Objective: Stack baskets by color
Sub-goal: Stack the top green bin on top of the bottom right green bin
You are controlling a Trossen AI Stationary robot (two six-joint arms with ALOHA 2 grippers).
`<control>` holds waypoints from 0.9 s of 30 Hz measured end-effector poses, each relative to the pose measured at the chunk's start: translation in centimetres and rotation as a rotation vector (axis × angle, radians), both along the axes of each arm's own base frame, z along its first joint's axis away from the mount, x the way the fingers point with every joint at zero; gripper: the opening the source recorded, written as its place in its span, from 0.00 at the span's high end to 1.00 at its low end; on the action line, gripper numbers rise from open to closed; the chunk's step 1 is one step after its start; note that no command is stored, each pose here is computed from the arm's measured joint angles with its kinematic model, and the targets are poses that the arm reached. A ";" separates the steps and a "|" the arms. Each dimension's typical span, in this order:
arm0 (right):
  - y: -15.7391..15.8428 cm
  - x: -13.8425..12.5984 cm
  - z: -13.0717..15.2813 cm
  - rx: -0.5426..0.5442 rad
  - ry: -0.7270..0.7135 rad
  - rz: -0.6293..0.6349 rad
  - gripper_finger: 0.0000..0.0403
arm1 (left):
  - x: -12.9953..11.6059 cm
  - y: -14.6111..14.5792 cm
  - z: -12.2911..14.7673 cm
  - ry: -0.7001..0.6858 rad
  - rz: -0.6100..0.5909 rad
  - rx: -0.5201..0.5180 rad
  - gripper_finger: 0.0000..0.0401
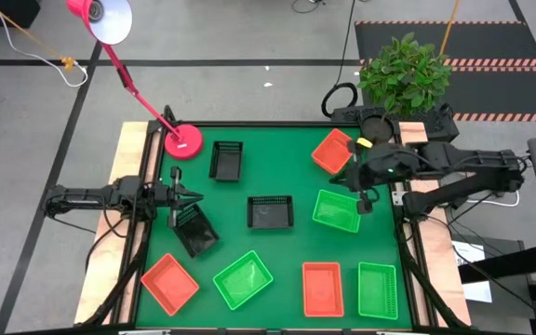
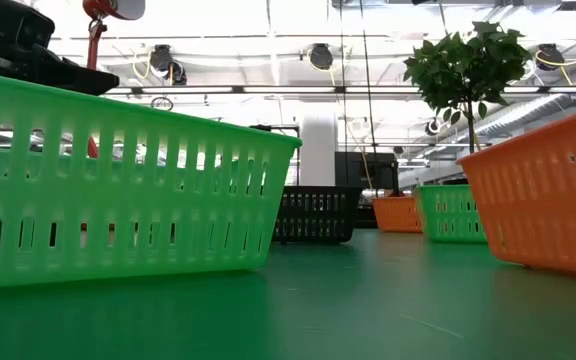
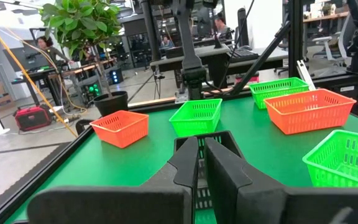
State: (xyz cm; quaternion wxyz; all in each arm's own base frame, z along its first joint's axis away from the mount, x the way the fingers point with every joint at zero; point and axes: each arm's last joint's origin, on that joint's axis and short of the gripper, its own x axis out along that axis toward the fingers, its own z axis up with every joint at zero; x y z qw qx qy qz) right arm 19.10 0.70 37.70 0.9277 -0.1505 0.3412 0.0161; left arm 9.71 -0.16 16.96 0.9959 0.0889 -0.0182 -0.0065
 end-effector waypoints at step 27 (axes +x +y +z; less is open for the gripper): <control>-4.2 6.3 -3.0 0.006 0.363 0.087 1.00 | -0.4 0.1 3.8 -0.172 0.002 -0.159 0.92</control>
